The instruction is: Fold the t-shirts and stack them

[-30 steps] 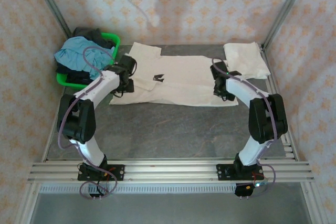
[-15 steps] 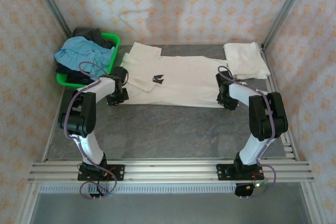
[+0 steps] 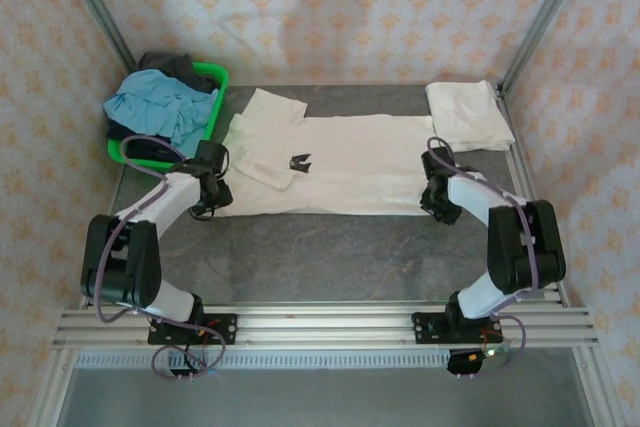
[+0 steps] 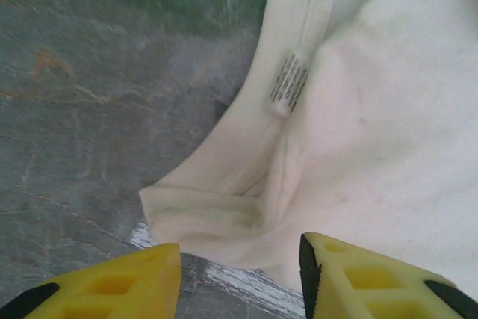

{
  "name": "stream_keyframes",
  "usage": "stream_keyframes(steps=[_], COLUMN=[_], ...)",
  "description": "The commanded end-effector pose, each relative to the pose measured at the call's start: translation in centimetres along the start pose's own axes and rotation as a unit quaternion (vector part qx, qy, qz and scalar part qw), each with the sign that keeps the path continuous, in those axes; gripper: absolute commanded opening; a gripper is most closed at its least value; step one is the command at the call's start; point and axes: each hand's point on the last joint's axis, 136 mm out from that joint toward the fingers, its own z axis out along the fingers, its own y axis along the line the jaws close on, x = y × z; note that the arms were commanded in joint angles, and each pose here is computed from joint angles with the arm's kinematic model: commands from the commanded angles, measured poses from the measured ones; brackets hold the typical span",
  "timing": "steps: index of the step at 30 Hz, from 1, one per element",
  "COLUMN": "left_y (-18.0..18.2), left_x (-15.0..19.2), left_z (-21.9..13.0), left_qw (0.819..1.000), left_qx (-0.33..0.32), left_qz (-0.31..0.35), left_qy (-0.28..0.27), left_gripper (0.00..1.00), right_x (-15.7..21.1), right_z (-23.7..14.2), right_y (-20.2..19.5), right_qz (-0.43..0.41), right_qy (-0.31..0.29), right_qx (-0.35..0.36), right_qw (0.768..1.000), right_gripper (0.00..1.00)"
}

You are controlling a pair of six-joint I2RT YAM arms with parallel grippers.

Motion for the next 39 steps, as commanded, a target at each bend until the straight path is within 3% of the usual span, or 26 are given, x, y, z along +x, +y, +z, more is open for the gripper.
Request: stream_keyframes(steps=[1, 4, 8, 14, 21, 27, 34, 39], left_y=[-0.6, -4.0, -8.3, -10.2, -11.1, -10.9, -11.1, -10.8], left_x=[-2.2, -3.4, -4.5, -6.6, -7.6, -7.9, -8.8, -9.5], left_z=[-2.3, -2.8, -1.1, 2.2, 5.5, 6.8, 4.8, 2.3], left_qw=[0.999, 0.998, 0.995, 0.996, 0.997, 0.997, 0.996, 0.996], left_qx=[0.008, 0.046, 0.072, 0.060, 0.049, 0.050, 0.063, 0.070], left_qz=[0.001, 0.031, 0.062, 0.060, 0.052, 0.042, 0.043, 0.046], left_qy=[-0.033, -0.030, -0.002, 0.018, 0.039, 0.050, 0.036, 0.018], left_gripper=[0.48, 0.51, 0.51, 0.56, 0.52, 0.36, 0.00, 0.00], right_x=[-2.4, -5.1, -8.0, -10.3, -10.7, -10.9, -10.9, -11.1], right_z=[-2.9, -3.9, -2.1, 1.5, 2.7, 3.1, 2.9, 1.3], right_y=[-0.8, 0.7, 3.1, 6.7, 6.0, 5.6, 5.6, 5.2], right_qz=[0.000, -0.009, -0.021, -0.041, -0.035, -0.036, -0.036, -0.030], right_qy=[-0.050, -0.079, -0.063, -0.034, -0.038, -0.039, -0.038, -0.050], right_qx=[0.006, 0.002, 0.007, -0.008, 0.027, 0.034, 0.028, 0.020], right_qw=[0.999, 0.997, 0.998, 0.999, 0.998, 0.998, 0.998, 0.998], right_gripper=[0.44, 0.52, 0.54, 0.56, 0.52, 0.48, 0.24, 0.10])
